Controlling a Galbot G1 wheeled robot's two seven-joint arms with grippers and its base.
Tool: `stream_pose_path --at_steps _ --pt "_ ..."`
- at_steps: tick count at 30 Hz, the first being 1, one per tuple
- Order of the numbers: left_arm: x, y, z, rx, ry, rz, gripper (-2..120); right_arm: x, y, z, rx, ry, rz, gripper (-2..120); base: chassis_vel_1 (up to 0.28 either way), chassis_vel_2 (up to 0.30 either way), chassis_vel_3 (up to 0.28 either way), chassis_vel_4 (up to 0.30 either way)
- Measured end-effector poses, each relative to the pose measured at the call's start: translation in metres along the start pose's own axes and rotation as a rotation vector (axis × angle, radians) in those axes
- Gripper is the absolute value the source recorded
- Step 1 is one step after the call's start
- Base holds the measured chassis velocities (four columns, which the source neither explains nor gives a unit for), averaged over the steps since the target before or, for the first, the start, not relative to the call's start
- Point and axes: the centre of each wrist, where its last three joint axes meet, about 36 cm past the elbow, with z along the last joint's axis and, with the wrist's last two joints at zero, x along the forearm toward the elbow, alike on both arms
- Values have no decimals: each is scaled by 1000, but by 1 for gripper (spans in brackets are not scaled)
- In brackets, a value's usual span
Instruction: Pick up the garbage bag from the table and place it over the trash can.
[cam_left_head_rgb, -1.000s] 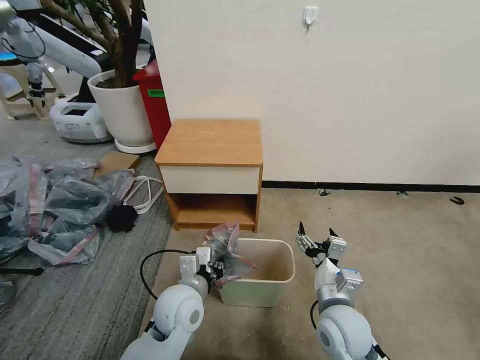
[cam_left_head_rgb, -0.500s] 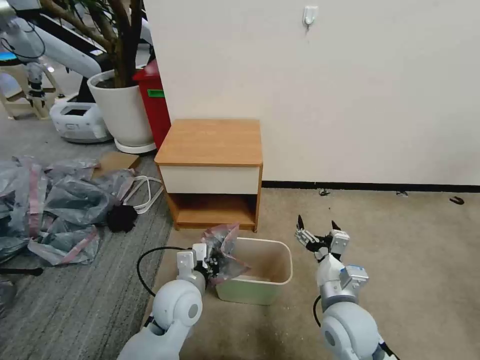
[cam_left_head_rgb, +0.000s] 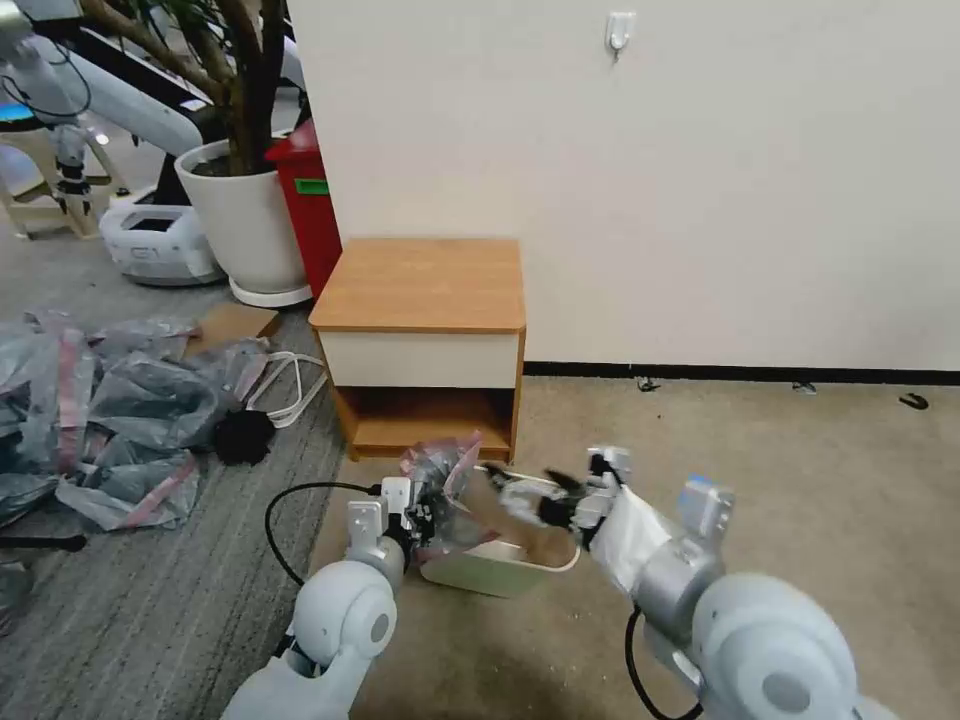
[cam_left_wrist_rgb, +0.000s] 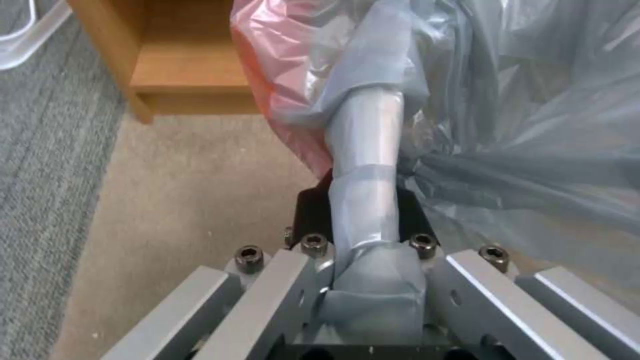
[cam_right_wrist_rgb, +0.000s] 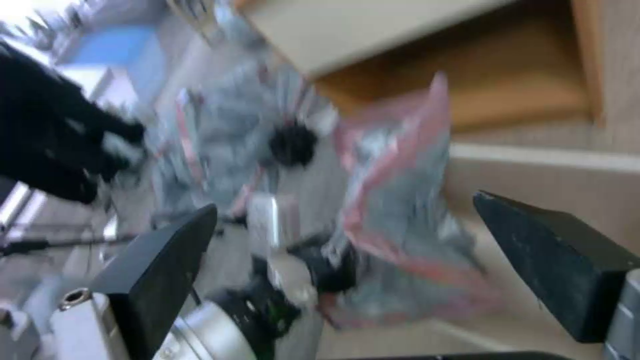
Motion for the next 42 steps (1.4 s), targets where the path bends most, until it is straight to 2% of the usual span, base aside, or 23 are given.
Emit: stream_pose_path --at_steps 8,19,30,37,39,40,42 --pt "1 -4 6 -36 -36 8 6 -51 8 -18 -28 86 25 94 0 0 0 0" --pt "1 -5 10 -42 -56 8 6 -80 16 -20 -24 116 44 92 0 0 0 0" --pt "2 -5 11 -46 -75 12 6 -113 0 -16 2 128 149 87 0 0 0 0" --pt "2 -5 10 -45 -83 14 6 -120 -5 -10 23 130 181 71 0 0 0 0" --pt "1 -5 10 -45 -85 14 6 -121 -5 -8 28 129 183 61 0 0 0 0" --pt "1 -5 10 -45 -85 14 6 -121 -5 -8 28 129 183 61 0 0 0 0" --pt "1 -4 10 -45 -84 14 6 -121 -5 -7 36 126 186 49 0 0 0 0"
